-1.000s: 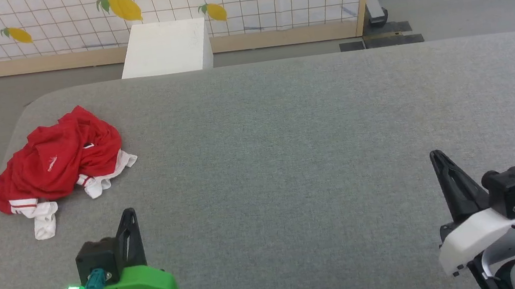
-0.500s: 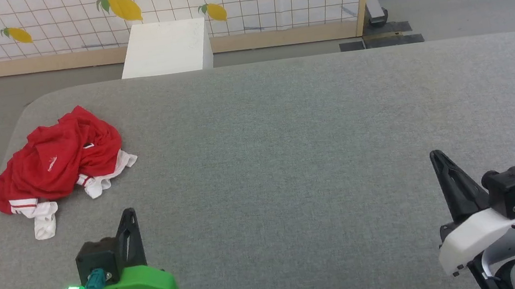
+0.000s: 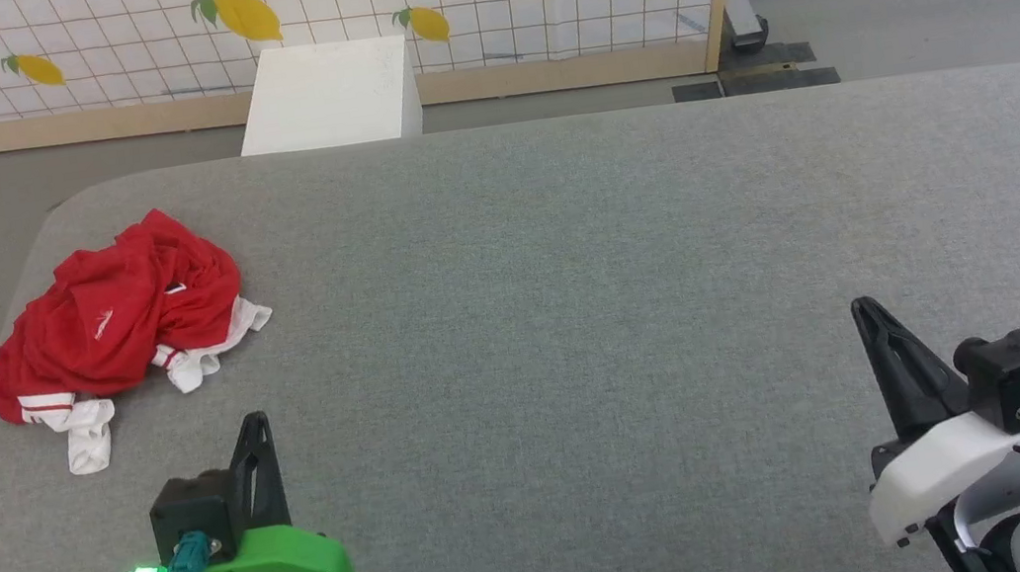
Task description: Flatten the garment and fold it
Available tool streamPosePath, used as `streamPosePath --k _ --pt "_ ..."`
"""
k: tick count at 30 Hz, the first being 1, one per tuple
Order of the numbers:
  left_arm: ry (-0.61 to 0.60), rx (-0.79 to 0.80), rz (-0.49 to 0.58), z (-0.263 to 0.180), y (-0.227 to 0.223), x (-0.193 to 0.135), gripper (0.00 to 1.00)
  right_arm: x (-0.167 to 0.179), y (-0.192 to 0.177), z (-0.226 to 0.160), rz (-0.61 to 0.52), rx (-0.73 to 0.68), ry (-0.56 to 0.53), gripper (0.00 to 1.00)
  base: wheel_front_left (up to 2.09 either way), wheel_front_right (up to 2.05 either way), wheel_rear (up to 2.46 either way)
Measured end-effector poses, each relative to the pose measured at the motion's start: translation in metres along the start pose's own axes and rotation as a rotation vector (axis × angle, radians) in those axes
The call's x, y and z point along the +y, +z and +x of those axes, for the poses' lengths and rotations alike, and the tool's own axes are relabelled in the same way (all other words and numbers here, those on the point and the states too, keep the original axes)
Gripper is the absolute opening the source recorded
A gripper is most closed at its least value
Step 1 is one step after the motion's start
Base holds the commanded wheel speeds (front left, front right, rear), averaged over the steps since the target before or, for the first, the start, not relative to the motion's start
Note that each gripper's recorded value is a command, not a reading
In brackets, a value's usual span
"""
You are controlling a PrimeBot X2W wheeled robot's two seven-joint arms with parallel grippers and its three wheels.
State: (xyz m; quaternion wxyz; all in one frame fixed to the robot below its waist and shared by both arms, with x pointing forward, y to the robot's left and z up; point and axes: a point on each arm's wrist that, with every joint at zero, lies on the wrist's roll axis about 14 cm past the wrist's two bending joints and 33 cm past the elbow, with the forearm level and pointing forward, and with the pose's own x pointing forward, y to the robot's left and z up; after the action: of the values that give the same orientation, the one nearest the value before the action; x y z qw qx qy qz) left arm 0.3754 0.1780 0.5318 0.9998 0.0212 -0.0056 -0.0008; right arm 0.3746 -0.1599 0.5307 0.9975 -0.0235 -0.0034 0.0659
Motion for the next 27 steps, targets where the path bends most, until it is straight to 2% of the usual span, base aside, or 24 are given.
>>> streamPosePath --k 5,6,27 --pt "0.0 0.0 0.0 0.0 0.0 0.0 0.0 0.0 0.0 0.0 0.0 0.0 0.0 0.0 0.0 0.0 0.0" --pt "-0.001 0.0 -0.001 0.0 0.0 0.0 1.0 0.0 0.0 0.0 0.0 0.0 -0.001 1.0 0.0 0.0 0.0" --pt "-0.019 0.007 -0.033 -0.001 -0.007 -0.007 1.0 -0.013 -0.004 -0.002 0.034 -0.005 -0.037 1.0 0.0 0.0 0.0"
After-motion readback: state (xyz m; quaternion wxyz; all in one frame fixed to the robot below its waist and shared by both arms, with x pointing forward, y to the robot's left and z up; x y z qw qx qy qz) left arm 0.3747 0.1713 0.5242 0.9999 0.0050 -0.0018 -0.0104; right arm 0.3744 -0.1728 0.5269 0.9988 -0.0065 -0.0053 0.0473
